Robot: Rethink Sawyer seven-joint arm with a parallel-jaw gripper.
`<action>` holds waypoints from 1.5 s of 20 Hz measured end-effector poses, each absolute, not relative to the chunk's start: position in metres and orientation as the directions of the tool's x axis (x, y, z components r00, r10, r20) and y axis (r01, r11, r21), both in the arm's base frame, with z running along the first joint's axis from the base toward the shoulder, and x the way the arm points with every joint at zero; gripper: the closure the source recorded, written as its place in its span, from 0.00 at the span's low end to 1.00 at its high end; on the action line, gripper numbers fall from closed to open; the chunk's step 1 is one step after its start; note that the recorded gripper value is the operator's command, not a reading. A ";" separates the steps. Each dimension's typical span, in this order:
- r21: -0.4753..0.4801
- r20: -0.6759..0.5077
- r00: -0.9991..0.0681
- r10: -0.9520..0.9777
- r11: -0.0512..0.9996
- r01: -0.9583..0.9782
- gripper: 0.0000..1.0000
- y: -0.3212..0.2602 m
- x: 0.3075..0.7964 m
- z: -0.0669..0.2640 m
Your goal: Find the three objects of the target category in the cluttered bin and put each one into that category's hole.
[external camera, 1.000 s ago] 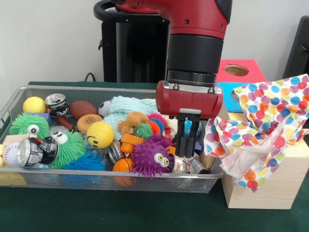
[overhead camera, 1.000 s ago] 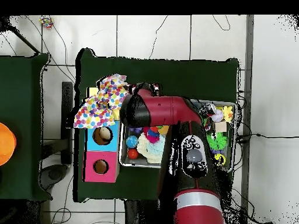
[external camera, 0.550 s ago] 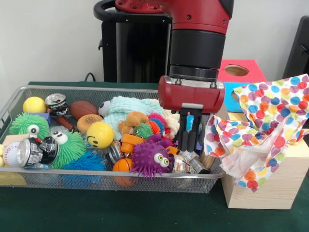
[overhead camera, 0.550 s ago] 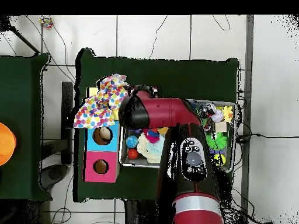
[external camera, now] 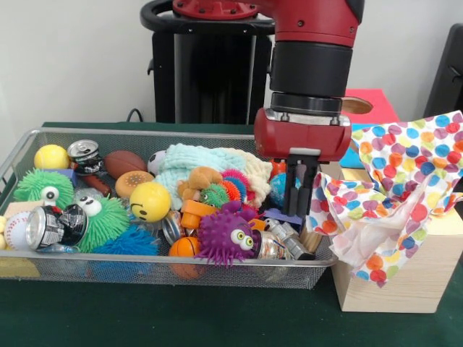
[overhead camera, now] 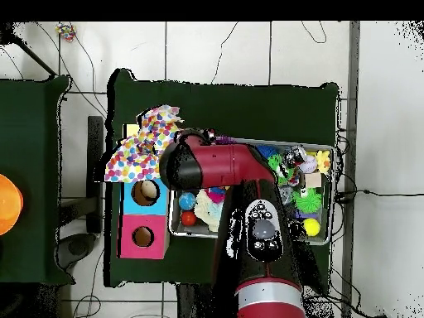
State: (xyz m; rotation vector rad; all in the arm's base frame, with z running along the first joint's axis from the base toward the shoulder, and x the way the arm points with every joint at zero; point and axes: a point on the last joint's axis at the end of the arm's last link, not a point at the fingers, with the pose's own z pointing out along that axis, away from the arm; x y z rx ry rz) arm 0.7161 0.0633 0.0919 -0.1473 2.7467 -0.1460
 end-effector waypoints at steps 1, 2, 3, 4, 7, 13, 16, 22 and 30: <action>-0.122 -0.371 -0.921 -0.123 0.989 -0.083 1.00 0.063 0.716 0.092; -0.122 -0.371 -0.921 -0.122 0.989 -0.082 1.00 0.063 0.716 0.092; -0.122 -0.371 -0.921 -0.121 0.989 -0.081 1.00 0.062 0.716 0.092; -0.121 -0.372 -0.921 -0.118 0.990 -0.078 1.00 0.060 0.717 0.092; -0.110 -0.375 -0.922 -0.100 0.992 -0.063 1.00 0.051 0.719 0.091; -0.090 -0.381 -0.922 -0.064 0.995 -0.032 1.00 0.031 0.724 0.090; -0.083 -0.381 -0.923 -0.051 0.996 -0.020 1.00 0.023 0.725 0.089; -0.087 -0.380 -0.923 -0.058 0.996 -0.027 1.00 0.026 0.724 0.088; -0.197 -0.361 -0.913 -0.192 0.972 -0.127 1.00 0.078 0.704 0.095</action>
